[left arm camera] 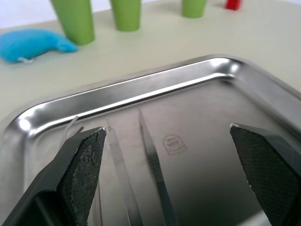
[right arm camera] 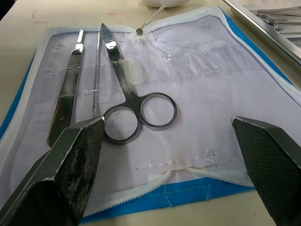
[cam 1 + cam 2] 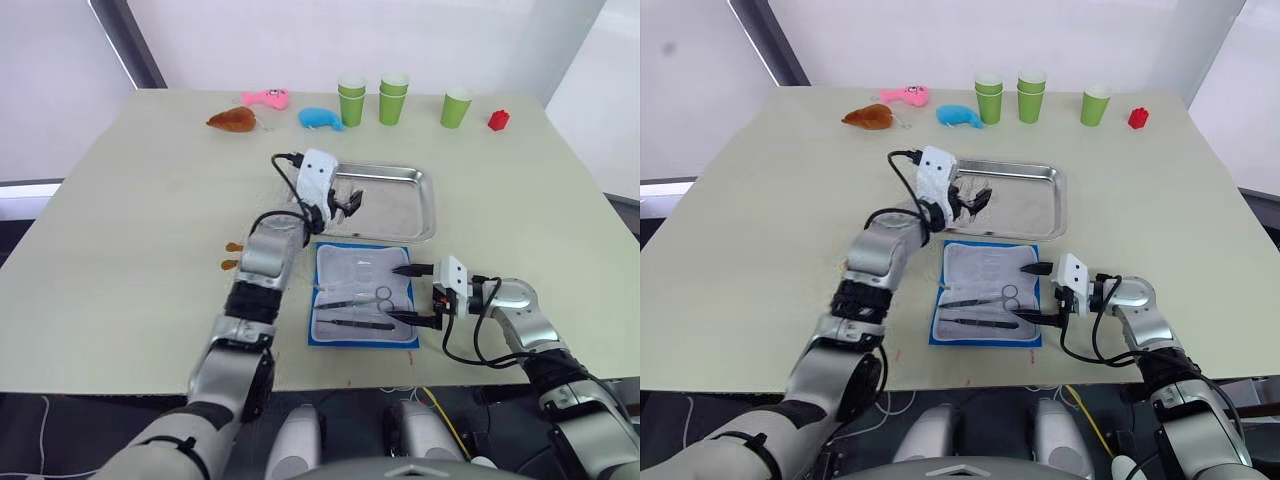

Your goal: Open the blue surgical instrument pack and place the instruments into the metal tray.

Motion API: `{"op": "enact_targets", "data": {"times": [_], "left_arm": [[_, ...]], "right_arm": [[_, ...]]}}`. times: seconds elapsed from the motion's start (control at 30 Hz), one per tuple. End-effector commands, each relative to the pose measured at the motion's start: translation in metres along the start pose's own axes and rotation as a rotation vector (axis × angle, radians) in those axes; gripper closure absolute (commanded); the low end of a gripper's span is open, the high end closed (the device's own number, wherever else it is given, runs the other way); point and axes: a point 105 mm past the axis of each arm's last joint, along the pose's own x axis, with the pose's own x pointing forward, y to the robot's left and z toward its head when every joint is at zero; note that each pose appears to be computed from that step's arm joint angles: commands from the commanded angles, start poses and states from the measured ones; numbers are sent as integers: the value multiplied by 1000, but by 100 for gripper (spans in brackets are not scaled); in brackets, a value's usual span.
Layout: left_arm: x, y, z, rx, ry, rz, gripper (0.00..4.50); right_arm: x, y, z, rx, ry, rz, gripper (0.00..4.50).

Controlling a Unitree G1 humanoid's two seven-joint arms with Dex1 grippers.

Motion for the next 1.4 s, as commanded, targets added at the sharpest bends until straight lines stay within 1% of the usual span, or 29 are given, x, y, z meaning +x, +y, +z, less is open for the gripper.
{"op": "enact_targets", "data": {"times": [0.03,0.13,0.23,0.37,0.53,0.6,0.7,0.77,0.9,1.0,1.13,1.4], "left_arm": [[-21,-21,24,89,-108,-207,4],[-40,-30,26,125,-136,-328,4],[-61,-28,31,148,-143,-421,4],[-84,-21,28,212,-115,-527,4],[-116,-11,23,238,-96,-691,4],[-130,-2,17,284,-62,-743,4],[-141,7,13,311,-32,-787,4],[-152,12,9,344,-12,-841,4],[-171,13,6,383,14,-951,4],[-177,12,8,380,13,-974,4],[-185,11,6,374,36,-995,4],[-187,2,2,383,29,-1021,4]], "right_arm": [[0,36,-56,168,168,66,0],[0,35,-56,167,169,61,0],[-1,33,-53,163,164,55,0],[-1,34,-53,163,162,57,0],[-1,36,-53,166,158,57,0],[-2,36,-53,166,159,58,0],[-4,35,-53,166,161,58,0],[-5,34,-52,164,163,61,0],[-6,32,-51,159,166,71,0],[-6,31,-50,157,166,74,0],[-7,30,-49,157,167,79,0],[-8,31,-48,156,167,89,0]]}}
